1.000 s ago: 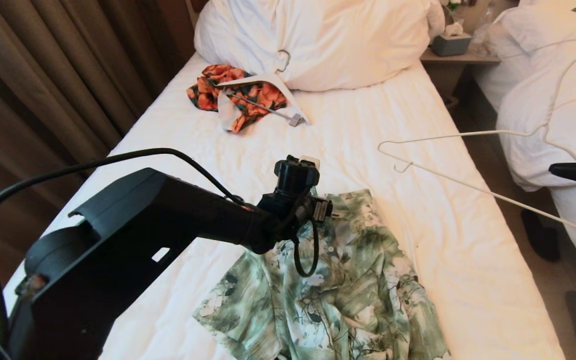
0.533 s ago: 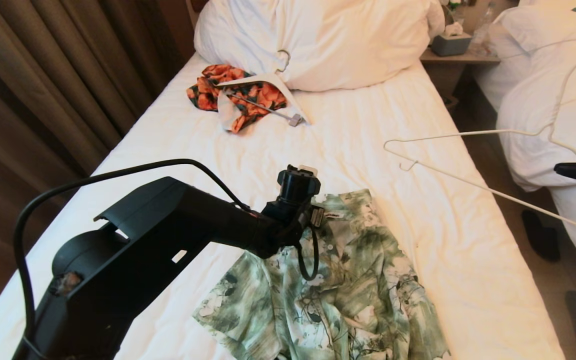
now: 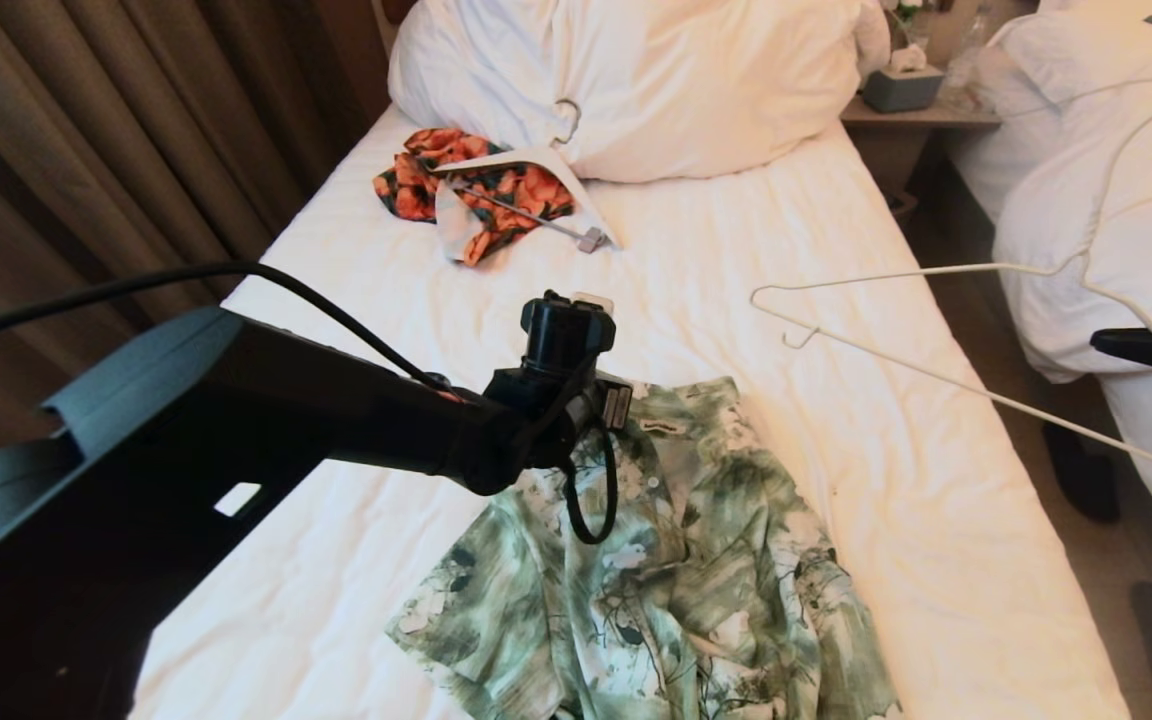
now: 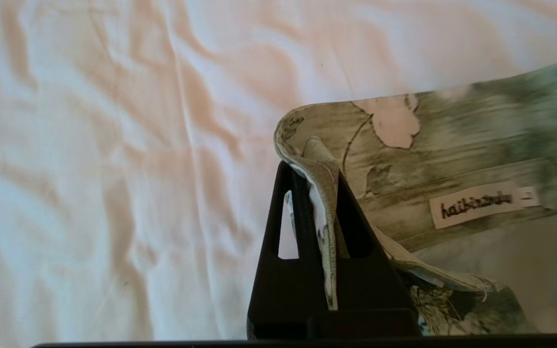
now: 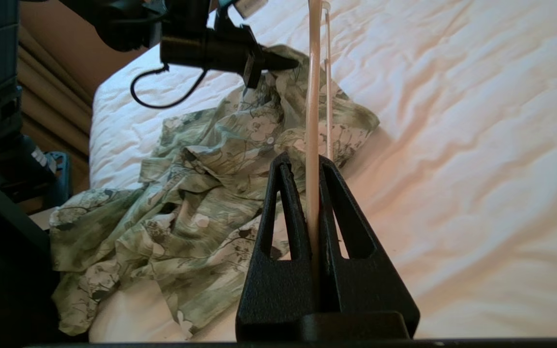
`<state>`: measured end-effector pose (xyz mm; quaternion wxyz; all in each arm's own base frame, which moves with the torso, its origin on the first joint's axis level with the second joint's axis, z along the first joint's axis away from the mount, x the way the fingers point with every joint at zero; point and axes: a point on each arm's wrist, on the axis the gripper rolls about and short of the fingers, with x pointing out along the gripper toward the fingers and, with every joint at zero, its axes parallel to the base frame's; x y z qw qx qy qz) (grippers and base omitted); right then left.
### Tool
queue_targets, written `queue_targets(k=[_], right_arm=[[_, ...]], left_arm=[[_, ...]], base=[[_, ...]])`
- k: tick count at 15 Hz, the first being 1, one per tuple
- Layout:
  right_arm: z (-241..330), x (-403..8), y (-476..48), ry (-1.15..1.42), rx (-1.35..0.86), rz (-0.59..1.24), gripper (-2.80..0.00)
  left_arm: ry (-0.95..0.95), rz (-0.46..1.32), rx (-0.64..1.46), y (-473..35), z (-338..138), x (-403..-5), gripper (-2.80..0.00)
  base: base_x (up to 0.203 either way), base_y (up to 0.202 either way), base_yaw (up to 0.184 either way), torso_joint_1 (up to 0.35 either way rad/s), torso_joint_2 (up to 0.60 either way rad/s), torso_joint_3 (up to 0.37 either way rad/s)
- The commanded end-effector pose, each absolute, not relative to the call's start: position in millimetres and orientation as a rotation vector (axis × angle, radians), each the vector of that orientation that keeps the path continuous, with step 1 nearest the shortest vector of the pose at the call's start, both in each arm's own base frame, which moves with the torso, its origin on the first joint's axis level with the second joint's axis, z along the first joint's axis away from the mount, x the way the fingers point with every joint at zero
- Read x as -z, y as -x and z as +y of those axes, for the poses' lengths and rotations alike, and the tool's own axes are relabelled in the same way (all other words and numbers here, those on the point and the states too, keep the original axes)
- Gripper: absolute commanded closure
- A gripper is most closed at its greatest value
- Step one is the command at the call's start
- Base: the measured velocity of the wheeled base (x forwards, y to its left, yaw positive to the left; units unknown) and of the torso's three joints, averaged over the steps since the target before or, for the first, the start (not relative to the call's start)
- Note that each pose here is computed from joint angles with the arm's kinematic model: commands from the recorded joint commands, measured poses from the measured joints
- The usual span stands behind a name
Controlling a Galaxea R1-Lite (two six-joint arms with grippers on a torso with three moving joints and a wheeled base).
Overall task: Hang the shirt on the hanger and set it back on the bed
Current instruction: Lift the shirt and hanger, then hook one side of the shirt onto the hanger
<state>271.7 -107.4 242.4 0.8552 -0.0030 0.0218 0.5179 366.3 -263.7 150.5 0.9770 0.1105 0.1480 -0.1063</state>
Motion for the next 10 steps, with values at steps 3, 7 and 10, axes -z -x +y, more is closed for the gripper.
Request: queue_targets(k=[3, 7, 10], right_arm=[[-90.6, -235.5, -280.0, -0.026, -1.158, 0.06, 0.0], [-67.3, -226.9, -293.9, -0.048, -1.247, 0.08, 0.0], [-40.9, -215.6, -307.4, -0.072, -1.342, 0.106, 0.0]], left_arm=[[-0.17, 0.255, 0.229, -334.0, -249.2, -209.2, 0.0], [-0.146, 0.218, 0.285, -301.2, -252.3, -246.8, 0.0], [-0.137, 0.193, 0.321, -283.9, -255.3, -267.7, 0.0]], base=[[0.0, 0.0, 0.0, 0.0, 0.0, 0.0], [0.0, 0.0, 0.0, 0.0, 0.0, 0.0], [0.0, 0.0, 0.0, 0.0, 0.0, 0.0]])
